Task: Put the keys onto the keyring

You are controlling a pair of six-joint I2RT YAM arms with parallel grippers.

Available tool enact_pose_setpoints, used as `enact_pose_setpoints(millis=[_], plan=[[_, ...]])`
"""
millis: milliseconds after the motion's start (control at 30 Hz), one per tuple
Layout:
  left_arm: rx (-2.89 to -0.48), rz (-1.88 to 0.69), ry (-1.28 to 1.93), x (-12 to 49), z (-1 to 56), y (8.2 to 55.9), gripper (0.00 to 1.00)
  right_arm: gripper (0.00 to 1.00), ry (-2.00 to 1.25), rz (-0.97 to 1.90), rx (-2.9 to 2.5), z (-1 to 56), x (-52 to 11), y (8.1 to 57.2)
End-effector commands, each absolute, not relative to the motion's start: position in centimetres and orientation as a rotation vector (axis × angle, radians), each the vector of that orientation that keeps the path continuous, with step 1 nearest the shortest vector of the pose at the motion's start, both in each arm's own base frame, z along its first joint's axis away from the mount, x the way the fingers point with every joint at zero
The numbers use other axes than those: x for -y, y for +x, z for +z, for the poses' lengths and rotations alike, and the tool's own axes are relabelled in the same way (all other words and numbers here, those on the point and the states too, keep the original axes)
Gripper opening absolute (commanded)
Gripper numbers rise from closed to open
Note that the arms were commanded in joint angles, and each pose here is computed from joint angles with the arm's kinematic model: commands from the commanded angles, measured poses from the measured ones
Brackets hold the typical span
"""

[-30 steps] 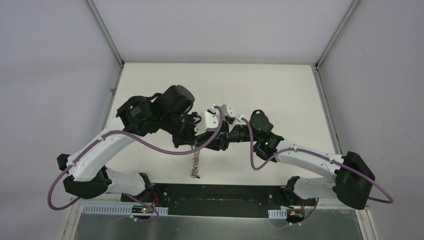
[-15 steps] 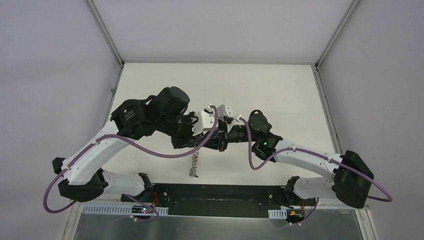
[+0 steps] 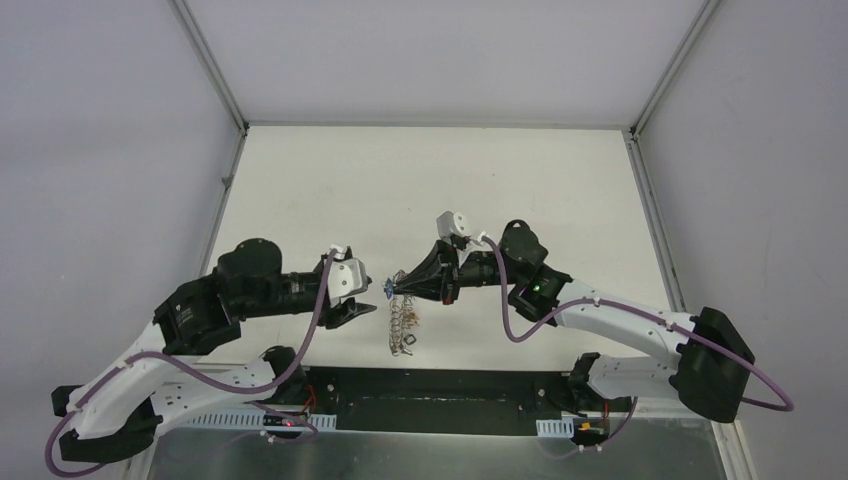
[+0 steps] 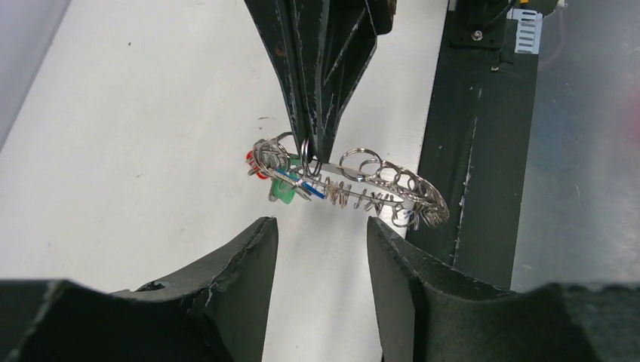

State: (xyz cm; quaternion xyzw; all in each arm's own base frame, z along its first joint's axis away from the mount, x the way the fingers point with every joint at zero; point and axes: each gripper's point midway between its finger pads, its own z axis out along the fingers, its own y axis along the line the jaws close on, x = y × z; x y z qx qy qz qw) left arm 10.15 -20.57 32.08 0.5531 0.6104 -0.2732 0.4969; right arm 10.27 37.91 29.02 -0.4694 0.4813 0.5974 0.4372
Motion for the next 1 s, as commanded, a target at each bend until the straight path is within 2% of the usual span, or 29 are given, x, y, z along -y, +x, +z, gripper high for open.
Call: enact_pose_setpoints(millis=[0,200,567,767,900,967], plan=[[-1.217,-0.747,1.216,22.1,35.0,9.9,0.48,0.00,-1.166,1.479,-1.041,32.4,-37.1,9.4],[-1.088,-0.691,1.225,21.8,34.1,9.9,0.45,0.00,-1.179,1.487,-1.030,32.4,-36.9,9.0],[-1.016,-0.630,1.298,22.4,33.8,10.2,0.35,0.00,-1.182,1.493,-1.030,32.4,-36.9,8.9],[-1.030,-0.649,1.346,23.0,33.1,9.9,0.24,0.00,-1.178,1.491,-1.032,32.4,-36.8,9.0],[-1.076,-0.640,1.393,23.0,31.8,10.0,0.09,0.00,-1.177,1.489,-1.032,32.4,-36.8,9.0],[-1.101,-0.631,1.410,22.9,31.3,10.2,0.05,0.00,-1.176,1.489,-1.030,32.5,-36.8,9.0]])
